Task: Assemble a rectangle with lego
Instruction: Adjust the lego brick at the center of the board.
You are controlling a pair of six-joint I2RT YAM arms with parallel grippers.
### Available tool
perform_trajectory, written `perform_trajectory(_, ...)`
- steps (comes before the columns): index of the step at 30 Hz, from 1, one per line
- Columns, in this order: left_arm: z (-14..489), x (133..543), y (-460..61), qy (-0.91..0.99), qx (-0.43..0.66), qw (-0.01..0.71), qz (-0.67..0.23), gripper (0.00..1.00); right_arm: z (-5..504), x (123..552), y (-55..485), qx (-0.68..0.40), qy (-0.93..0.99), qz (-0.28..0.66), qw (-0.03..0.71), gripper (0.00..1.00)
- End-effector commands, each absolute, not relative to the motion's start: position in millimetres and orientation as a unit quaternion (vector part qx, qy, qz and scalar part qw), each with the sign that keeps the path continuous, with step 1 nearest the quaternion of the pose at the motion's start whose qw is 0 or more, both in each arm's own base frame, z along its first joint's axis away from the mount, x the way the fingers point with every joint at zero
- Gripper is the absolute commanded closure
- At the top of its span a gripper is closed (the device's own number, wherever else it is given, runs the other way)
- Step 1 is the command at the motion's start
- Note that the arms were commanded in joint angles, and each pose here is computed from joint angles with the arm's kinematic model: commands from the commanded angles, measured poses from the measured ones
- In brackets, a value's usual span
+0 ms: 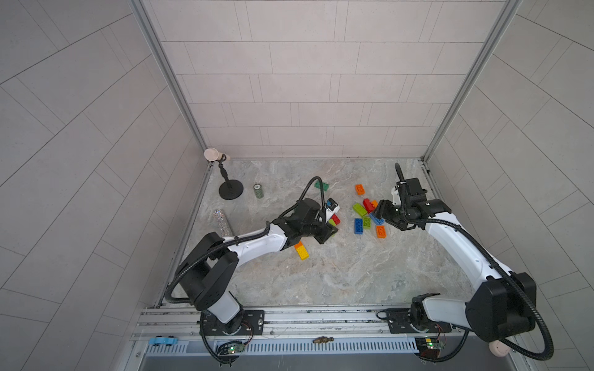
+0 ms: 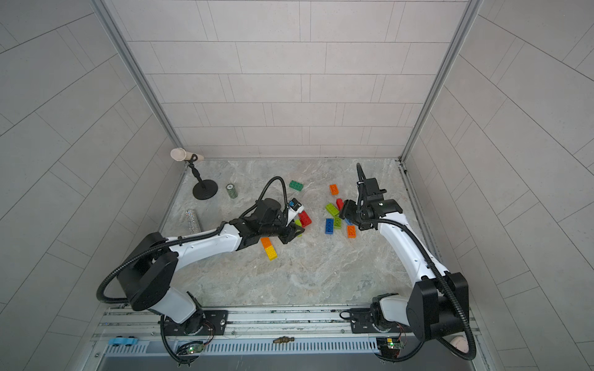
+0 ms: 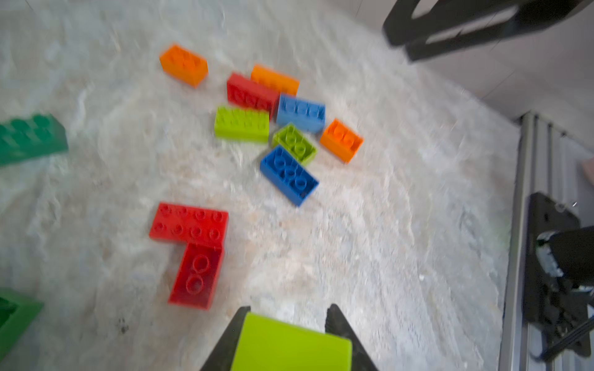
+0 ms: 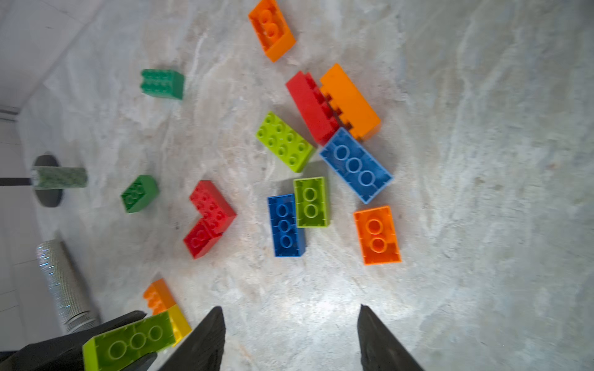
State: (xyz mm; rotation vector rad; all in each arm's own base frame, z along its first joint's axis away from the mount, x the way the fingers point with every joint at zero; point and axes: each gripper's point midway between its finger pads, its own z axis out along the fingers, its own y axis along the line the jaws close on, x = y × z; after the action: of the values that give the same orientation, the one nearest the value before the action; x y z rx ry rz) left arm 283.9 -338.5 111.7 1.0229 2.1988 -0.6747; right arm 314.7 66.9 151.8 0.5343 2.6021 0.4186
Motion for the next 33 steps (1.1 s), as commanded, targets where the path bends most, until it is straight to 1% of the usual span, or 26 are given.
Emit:
perform_trajectory(1, 53.4, 237.8, -288.7, 0.887, 0.429, 0.112, -0.128, 0.81, 142.3, 309.2, 43.0, 0.198, 0.949, 0.077, 0.232, 0.34)
perform_trajectory(5, 39.4, 221.1, -293.0, 0.878, 0.474, 0.011, -0.067, 0.78, 136.6, 306.9, 43.3, 0.196, 0.951, 0.075, 0.229, 0.35)
perform_trajectory(8, 22.7, 211.1, -296.2, 0.864, 0.502, -0.036, -0.029, 0.75, 132.3, 304.4, 45.3, 0.190, 0.953, 0.072, 0.224, 0.35)
perform_trajectory(11, 12.9, 211.9, -295.8, 0.856, 0.515, -0.050, 0.003, 0.70, 130.2, 301.8, 47.4, 0.182, 0.956, 0.070, 0.220, 0.35)
perform_trajectory(13, 11.1, 216.5, -296.7, 0.855, 0.516, -0.045, 0.017, 0.62, 127.9, 300.1, 49.1, 0.173, 0.958, 0.068, 0.216, 0.35)
perform_trajectory(14, 11.4, 217.9, -297.6, 0.855, 0.516, -0.043, 0.020, 0.56, 126.5, 299.4, 50.8, 0.167, 0.960, 0.067, 0.213, 0.35)
perform_trajectory(16, 13.2, 222.1, -301.6, 0.855, 0.518, -0.030, 0.022, 0.38, 123.2, 297.5, 55.8, 0.149, 0.966, 0.060, 0.204, 0.35)
perform_trajectory(17, 14.6, 223.6, -303.0, 0.855, 0.517, -0.026, 0.021, 0.32, 121.8, 297.0, 57.6, 0.141, 0.968, 0.056, 0.201, 0.35)
perform_trajectory(19, 19.6, 226.9, -308.9, 0.855, 0.519, -0.013, 0.013, 0.26, 119.2, 295.5, 61.4, 0.124, 0.971, 0.047, 0.197, 0.34)
perform_trajectory(23, 42.5, 230.8, -319.5, 0.857, 0.515, 0.022, -0.013, 0.25, 113.1, 290.5, 65.7, 0.105, 0.976, 0.036, 0.186, 0.33)
perform_trajectory(25, 67.3, 232.2, -322.1, 0.863, 0.501, 0.055, -0.041, 0.25, 110.2, 285.2, 67.6, 0.105, 0.977, 0.034, 0.181, 0.33)
perform_trajectory(27, 101.8, 234.0, -318.5, 0.873, 0.466, 0.106, -0.096, 0.24, 108.6, 277.1, 74.8, 0.105, 0.978, 0.029, 0.178, 0.32)
perform_trajectory(30, 144.4, 239.6, -295.0, 0.885, 0.395, 0.179, -0.170, 0.22, 109.7, 264.2, 101.4, 0.095, 0.977, 0.011, 0.188, 0.27)
perform_trajectory(33, 157.0, 258.0, -242.6, 0.911, 0.290, 0.239, -0.172, 0.21, 106.5, 256.1, 138.5, 0.093, 0.974, 0.010, 0.204, 0.23)
